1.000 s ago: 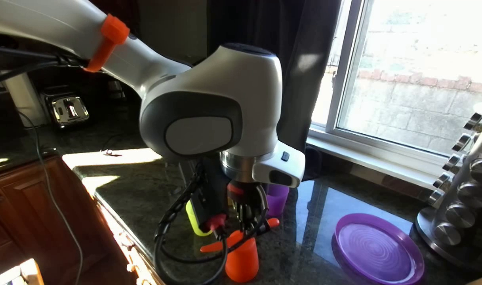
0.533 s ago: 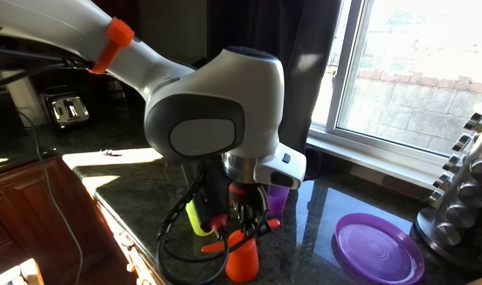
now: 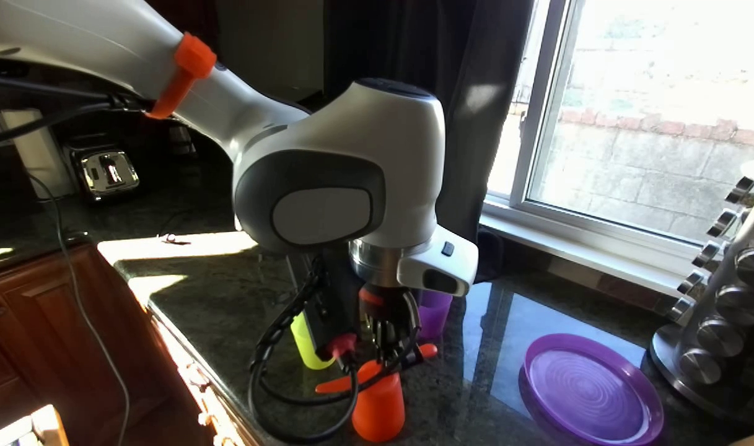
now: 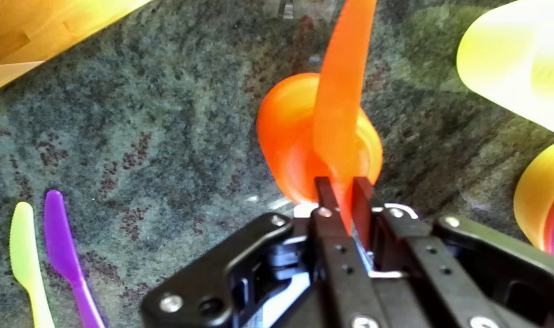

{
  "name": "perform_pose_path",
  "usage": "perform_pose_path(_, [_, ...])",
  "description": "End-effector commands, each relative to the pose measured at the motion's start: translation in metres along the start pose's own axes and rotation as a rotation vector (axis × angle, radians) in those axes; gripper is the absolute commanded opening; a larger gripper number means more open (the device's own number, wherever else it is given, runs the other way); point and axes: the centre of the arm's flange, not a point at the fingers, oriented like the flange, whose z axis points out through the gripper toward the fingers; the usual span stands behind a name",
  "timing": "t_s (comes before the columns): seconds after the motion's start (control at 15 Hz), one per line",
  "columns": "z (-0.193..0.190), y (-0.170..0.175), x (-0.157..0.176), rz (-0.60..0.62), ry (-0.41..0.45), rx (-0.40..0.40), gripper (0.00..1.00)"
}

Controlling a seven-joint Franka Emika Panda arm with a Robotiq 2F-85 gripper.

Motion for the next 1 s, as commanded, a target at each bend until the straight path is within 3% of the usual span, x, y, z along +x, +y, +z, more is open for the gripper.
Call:
perform_pose_path(0.0, [0.002, -0.004, 0.005, 0.021, 0.014, 0.000, 0.41])
perform_pose_path(0.13, [0.000, -0.002, 0.005, 0.019, 0.015, -0.001, 0.45])
perform_pose_path(0.6, [-0.004, -0.001, 0.004, 0.014, 0.032, -0.006, 0.97])
perform_pose_path(0.8, [-0.006, 0.001, 0.007, 0.022, 0.055, -0.001, 1.00])
perform_pose_path(0.93, [-0.006, 0.001, 0.017, 0.074, 0.115, 0.014, 1.00])
